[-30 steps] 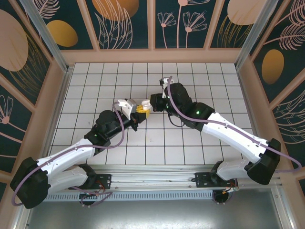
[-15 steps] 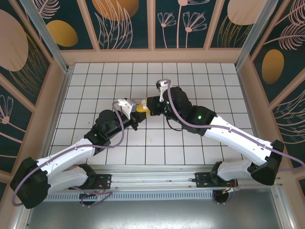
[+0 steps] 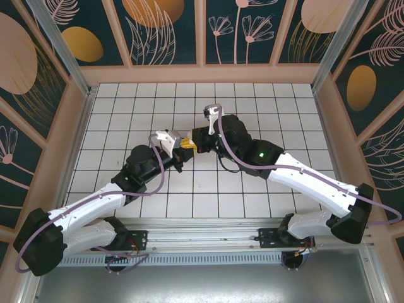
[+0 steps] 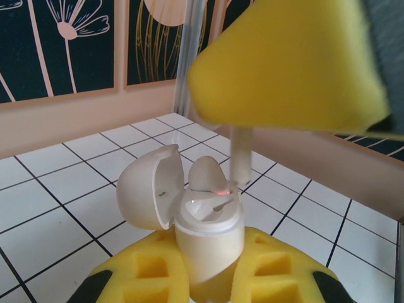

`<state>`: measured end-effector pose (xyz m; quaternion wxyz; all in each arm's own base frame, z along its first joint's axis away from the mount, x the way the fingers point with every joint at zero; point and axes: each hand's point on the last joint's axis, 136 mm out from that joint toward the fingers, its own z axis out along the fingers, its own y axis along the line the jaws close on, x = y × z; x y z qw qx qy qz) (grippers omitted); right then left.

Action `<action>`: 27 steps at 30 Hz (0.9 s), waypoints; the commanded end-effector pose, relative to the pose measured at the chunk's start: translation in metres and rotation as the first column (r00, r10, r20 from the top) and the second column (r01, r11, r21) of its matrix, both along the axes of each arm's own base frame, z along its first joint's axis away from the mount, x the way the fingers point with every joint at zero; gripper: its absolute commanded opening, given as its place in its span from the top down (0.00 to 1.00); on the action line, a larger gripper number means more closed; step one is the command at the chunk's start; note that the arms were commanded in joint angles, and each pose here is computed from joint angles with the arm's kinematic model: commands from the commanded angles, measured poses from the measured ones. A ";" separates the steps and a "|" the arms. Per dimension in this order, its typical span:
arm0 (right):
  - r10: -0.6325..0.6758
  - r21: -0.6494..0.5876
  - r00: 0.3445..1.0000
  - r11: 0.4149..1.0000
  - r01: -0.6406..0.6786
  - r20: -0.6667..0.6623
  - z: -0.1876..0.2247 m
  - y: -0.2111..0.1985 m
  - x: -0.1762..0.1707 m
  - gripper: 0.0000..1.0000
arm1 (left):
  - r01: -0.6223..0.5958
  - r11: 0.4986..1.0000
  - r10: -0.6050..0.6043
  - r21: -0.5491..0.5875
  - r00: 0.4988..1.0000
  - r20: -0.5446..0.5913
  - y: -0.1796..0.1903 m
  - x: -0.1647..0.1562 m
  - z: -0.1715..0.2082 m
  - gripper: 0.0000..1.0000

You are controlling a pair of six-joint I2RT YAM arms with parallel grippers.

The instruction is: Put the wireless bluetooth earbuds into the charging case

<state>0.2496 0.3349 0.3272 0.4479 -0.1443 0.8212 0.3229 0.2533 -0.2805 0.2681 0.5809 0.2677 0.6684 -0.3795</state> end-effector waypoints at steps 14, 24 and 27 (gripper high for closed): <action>-0.001 -0.117 0.998 0.993 0.007 0.056 -0.012 0.006 0.001 0.90 | 0.003 0.999 -0.001 -0.054 0.999 0.039 0.000 -0.002 0.026 1.00; 0.018 -0.187 0.999 0.982 -0.010 0.045 -0.018 0.002 -0.005 0.90 | 0.003 0.998 -0.001 -0.057 0.999 0.041 0.001 -0.002 0.027 1.00; 0.013 -0.196 0.999 0.981 -0.003 0.051 -0.014 0.000 -0.004 0.90 | 0.001 0.998 0.002 -0.057 0.999 0.039 0.002 -0.002 0.026 1.00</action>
